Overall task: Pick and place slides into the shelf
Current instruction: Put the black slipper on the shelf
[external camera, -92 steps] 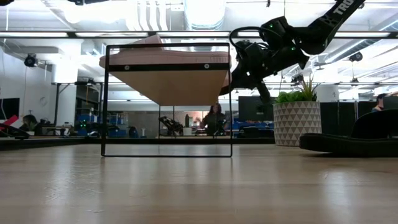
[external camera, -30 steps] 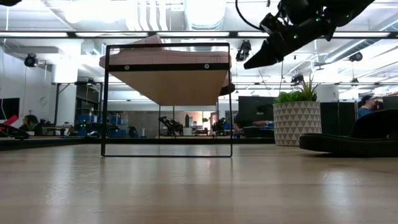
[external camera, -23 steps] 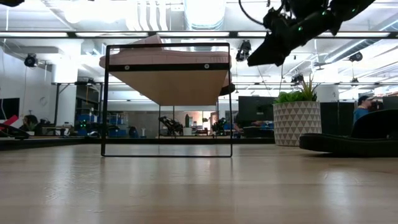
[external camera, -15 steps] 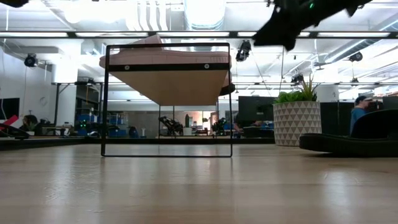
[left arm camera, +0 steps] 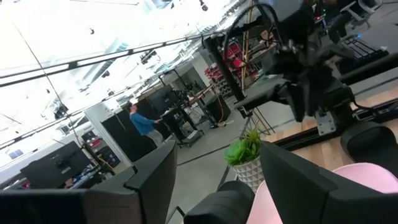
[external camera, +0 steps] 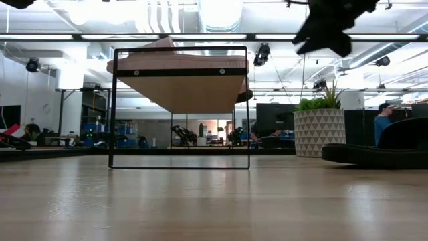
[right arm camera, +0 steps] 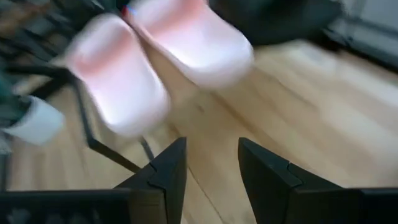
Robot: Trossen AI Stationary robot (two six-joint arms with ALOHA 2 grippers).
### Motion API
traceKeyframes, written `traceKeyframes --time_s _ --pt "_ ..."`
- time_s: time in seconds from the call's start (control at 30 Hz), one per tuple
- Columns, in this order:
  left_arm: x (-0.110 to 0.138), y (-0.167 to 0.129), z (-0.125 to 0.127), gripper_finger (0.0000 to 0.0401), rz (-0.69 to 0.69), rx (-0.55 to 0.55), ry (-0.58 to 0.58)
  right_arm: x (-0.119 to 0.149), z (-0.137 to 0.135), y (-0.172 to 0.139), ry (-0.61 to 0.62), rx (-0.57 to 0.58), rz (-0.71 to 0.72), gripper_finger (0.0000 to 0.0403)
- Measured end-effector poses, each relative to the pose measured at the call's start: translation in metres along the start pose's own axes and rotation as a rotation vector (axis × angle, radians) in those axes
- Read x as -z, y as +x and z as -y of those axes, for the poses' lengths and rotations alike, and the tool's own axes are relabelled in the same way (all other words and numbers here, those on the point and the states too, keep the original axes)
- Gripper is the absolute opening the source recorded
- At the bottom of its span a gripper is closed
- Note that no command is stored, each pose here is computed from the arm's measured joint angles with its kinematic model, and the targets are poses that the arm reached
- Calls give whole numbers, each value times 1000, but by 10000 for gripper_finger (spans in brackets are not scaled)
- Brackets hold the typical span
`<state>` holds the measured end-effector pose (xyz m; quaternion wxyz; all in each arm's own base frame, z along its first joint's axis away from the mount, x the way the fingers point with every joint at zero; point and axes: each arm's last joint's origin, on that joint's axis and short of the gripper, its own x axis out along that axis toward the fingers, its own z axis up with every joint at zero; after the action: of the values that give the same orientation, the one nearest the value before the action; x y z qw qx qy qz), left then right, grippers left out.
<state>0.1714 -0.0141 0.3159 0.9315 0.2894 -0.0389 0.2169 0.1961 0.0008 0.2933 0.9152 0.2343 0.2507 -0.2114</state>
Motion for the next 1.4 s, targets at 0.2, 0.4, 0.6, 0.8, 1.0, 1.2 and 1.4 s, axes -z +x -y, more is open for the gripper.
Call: traceKeyframes --time_s 0.2,0.4,0.6,0.8,1.0,1.2,1.4 --pt "0 0 0 215 -5 -1 2 0 -16 2 85 158 -176 134" --pt "1 -1 0 215 -16 -6 5 -1 -37 12 139 399 -386 134" --pt "2 0 0 215 -52 -41 8 12 -59 32 137 715 -644 134" --pt "4 1 0 215 -70 -50 15 43 -76 67 48 831 -851 134" --pt "4 1 2 215 -77 -44 21 69 -77 93 -10 915 -976 134" --pt "5 1 2 215 -78 -42 29 74 -74 96 -8 952 -971 134" --pt "4 1 1 215 -78 -43 29 65 -76 81 39 934 -885 134"
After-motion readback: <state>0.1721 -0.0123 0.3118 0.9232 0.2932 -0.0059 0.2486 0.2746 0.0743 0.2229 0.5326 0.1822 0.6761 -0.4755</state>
